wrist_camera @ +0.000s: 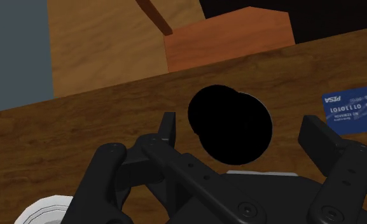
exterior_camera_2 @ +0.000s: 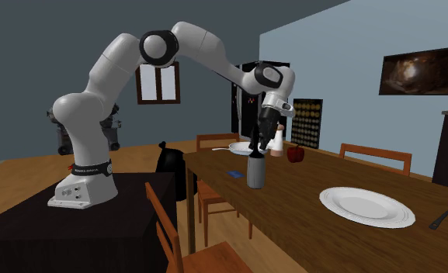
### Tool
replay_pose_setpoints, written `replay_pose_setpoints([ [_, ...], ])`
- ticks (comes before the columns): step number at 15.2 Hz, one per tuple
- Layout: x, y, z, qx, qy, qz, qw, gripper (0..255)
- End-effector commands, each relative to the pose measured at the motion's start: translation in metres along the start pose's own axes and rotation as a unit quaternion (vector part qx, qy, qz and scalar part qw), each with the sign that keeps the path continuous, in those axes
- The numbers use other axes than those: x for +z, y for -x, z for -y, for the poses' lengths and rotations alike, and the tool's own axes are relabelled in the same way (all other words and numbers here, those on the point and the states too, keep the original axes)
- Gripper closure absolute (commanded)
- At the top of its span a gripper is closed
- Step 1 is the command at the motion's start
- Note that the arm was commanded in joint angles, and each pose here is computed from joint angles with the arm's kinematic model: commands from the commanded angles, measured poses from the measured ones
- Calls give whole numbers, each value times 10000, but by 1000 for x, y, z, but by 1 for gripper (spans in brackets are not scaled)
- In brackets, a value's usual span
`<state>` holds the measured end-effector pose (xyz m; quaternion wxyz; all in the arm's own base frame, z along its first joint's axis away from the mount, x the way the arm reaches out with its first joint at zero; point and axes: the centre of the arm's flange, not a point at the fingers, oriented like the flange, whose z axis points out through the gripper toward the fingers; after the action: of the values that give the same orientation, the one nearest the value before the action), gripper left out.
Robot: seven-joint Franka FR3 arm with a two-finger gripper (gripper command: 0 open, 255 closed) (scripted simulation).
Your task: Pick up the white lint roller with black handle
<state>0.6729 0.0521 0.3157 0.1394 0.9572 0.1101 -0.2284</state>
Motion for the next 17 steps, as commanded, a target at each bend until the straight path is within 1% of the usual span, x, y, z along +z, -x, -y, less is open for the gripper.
replay_pose_setpoints([
  [1,8,-6,1,0,4,1,10000,0],
  [3,17,-11,4,1,4,1,10000,0],
  [5,20,-13,4,0,4,1,10000,0],
  [6,20,-13,4,0,4,1,10000,255],
  [15,20,-13,4,1,4,1,10000,255],
  [17,11,-8,2,0,4,1,10000,255],
])
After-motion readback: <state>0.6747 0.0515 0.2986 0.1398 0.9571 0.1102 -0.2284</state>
